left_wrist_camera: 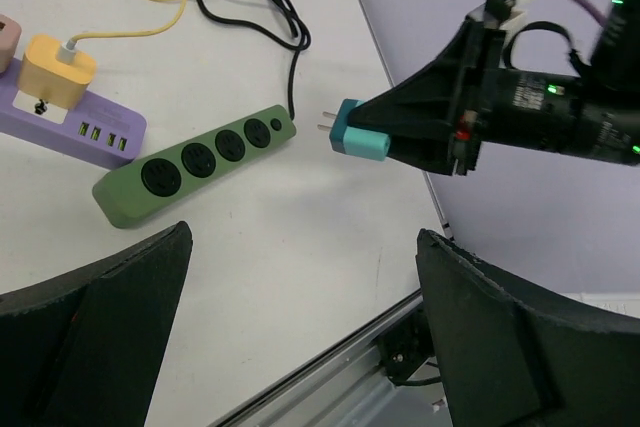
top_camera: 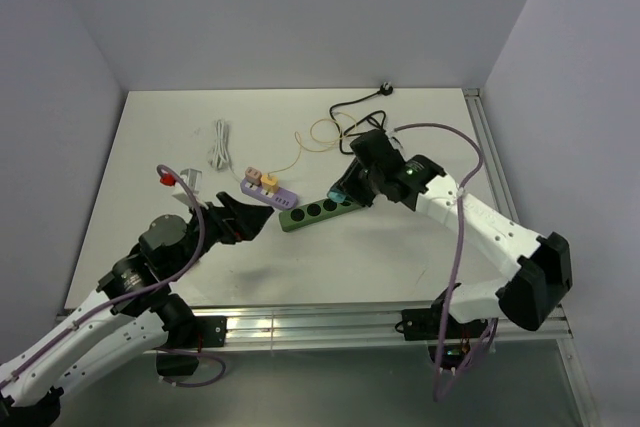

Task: Insert the plug

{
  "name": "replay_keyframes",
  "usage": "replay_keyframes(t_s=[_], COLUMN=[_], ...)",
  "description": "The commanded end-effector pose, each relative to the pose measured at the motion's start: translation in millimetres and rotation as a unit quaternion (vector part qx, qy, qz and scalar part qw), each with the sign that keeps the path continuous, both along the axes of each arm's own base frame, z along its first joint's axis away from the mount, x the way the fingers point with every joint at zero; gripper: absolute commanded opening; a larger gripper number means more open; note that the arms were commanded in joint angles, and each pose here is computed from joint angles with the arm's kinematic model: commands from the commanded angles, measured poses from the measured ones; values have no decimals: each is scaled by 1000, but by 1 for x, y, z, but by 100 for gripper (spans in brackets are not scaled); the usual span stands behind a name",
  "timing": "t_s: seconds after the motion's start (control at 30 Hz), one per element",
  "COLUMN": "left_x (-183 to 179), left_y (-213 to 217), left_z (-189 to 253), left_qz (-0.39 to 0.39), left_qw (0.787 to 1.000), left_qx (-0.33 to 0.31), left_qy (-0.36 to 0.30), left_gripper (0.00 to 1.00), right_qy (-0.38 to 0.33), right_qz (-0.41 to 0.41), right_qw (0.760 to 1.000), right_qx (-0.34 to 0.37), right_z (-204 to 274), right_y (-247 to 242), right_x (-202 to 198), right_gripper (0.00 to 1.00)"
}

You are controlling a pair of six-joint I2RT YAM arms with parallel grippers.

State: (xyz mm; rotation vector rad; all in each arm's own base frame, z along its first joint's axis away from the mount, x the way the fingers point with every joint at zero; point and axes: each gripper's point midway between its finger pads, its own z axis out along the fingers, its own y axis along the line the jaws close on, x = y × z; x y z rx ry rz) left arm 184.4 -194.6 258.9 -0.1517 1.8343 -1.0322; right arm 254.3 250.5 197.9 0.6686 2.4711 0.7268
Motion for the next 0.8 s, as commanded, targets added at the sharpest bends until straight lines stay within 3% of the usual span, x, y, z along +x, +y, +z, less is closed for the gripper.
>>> replay_keyframes(t_s=[0.0, 0.13, 0.37, 0.63, 0.77], left_x=[6, 8, 13, 13, 11], left_y=[3, -5, -14, -9, -9], left_z=[16, 8, 5, 7, 11], left_qz=[12, 6, -5, -2, -6], left_qw=[1000, 1000, 999, 999, 999], left_qx=[5, 14, 31, 51, 49], left_qy=[-20, -4, 7, 7, -2], left_gripper=[100, 99, 99, 99, 100], right_qy=[71, 122, 212, 232, 241], right_qz=[-97, -153, -176, -260, -281], right_qw=[993, 980, 960, 937, 928], right_qx=[-21, -47, -56, -11, -25], right_z=[-23, -38, -66, -79, -84], right_y=[-29, -43, -32, -30, -36], right_x=[13, 28, 49, 59, 63], right_gripper=[0, 0, 0, 0, 0])
